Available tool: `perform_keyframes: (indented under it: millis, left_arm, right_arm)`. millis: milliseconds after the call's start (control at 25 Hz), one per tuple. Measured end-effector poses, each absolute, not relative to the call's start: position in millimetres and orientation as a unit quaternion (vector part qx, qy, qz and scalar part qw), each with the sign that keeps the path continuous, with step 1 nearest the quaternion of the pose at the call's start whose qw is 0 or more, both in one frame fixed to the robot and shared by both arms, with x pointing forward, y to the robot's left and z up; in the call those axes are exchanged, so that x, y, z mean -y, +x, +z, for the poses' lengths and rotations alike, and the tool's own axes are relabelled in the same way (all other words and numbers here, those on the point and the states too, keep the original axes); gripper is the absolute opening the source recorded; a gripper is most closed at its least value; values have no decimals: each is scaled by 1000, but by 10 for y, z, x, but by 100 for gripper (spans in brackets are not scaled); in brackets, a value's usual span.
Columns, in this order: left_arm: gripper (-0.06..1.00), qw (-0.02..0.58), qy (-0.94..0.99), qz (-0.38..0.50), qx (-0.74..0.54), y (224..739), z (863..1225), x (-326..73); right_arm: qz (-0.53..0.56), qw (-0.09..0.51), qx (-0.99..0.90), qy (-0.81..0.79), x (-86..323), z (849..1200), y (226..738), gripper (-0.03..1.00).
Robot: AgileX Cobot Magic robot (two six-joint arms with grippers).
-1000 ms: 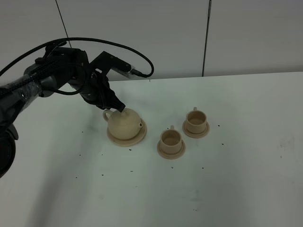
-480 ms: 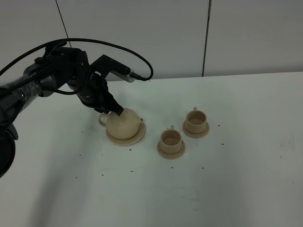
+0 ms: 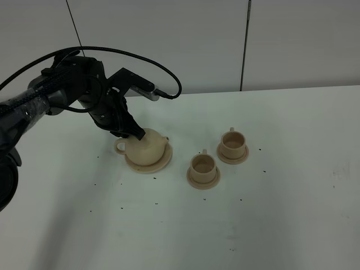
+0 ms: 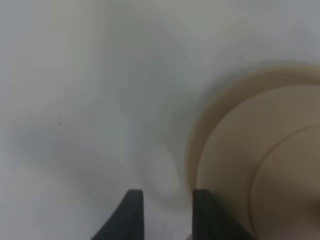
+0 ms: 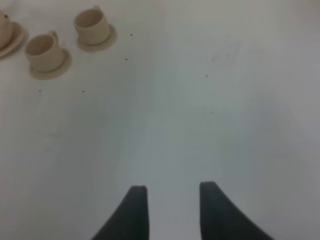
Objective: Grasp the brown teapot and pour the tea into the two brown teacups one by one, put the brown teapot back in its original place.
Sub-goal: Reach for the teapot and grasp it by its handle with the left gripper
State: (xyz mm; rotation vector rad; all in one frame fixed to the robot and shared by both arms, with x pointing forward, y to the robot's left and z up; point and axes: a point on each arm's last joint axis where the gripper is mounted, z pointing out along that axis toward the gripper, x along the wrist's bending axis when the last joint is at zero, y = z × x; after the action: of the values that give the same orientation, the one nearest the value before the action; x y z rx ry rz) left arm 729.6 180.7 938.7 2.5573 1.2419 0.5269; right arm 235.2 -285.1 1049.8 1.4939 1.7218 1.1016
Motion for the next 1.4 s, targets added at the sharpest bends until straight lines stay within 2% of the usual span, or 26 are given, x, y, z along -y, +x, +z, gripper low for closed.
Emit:
perform_keyframes:
  millis: [200, 320, 520, 800, 1280, 1400]
  left_arm:
    - [31, 122, 879, 179, -424, 7271, 9460, -1814]
    - [31, 120, 884, 182, -413, 7226, 9626, -1827]
    - [31, 92, 908, 160, -377, 7098, 9815, -1860]
    - [31, 55, 946, 69, -313, 6912, 9793, -1849]
    - [31, 55, 972, 69, -216, 6904, 9793, -1828]
    - [31, 40, 980, 77, -181, 6910, 9793, -1853]
  right_arm:
    - [415, 300, -649, 563, 2850, 10498, 2352, 24]
    - [415, 300, -649, 563, 2850, 10498, 2351, 24]
    - [415, 300, -649, 563, 2850, 10498, 2351, 24]
    - [416, 300, -649, 563, 2849, 10498, 2351, 24]
    - [417, 299, -649, 563, 2847, 10498, 2350, 24]
    - [417, 299, -649, 563, 2847, 10498, 2350, 24]
